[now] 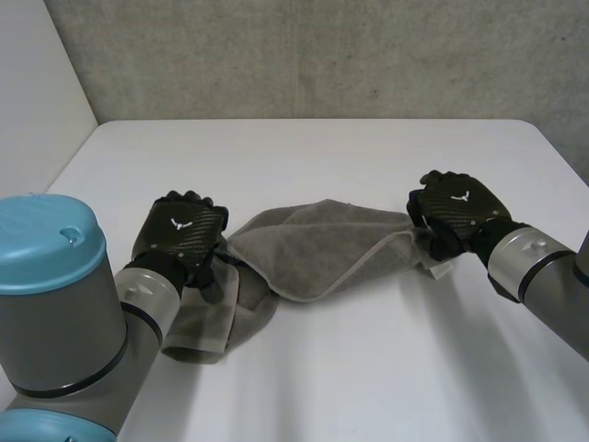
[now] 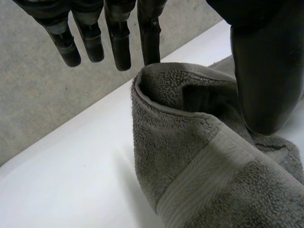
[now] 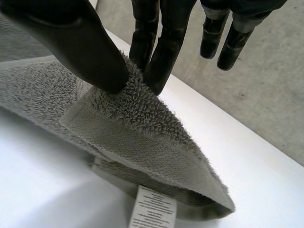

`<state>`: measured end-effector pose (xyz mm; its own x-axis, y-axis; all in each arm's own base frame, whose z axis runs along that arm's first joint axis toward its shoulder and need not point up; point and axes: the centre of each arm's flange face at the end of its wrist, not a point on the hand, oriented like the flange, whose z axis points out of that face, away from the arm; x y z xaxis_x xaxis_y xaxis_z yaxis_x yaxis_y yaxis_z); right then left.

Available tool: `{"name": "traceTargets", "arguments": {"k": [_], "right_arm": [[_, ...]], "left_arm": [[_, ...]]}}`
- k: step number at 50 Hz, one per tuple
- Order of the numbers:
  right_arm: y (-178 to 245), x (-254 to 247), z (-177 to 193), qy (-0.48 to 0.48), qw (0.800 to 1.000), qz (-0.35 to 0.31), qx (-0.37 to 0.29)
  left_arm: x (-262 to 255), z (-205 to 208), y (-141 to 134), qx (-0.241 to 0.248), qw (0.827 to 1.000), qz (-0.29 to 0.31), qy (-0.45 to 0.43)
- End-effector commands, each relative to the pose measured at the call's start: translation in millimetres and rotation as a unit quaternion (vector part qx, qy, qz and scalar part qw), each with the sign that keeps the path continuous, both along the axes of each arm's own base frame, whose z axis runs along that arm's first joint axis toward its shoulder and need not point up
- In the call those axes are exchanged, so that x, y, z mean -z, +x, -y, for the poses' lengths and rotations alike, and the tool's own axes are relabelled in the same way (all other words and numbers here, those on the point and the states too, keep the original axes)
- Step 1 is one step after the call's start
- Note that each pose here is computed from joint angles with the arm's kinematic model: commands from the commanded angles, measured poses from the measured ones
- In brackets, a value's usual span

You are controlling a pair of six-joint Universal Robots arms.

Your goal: Fold the towel.

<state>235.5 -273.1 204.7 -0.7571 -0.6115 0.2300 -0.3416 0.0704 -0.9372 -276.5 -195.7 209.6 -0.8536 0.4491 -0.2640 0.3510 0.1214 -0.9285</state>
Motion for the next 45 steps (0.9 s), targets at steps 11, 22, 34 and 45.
{"name": "traceTargets", "arguments": {"k": [11, 22, 34, 45], "right_arm": [[-19, -11, 28, -0.025, 0.999, 0.005, 0.04], [-20, -21, 38, -0.044, 0.998, 0.01, 0.046], [-45, -47, 91, -0.084, 0.989, 0.039, 0.117], [-47, -43, 99, -0.078, 0.988, 0.047, 0.125]], "left_arm": [[10, -4, 4, -0.032, 0.995, -0.068, 0.071], [21, -8, 12, -0.118, 0.984, -0.091, 0.099], [22, -9, -1, -0.119, 0.985, -0.087, 0.085], [23, -13, -5, -0.11, 0.986, -0.085, 0.087]]}}
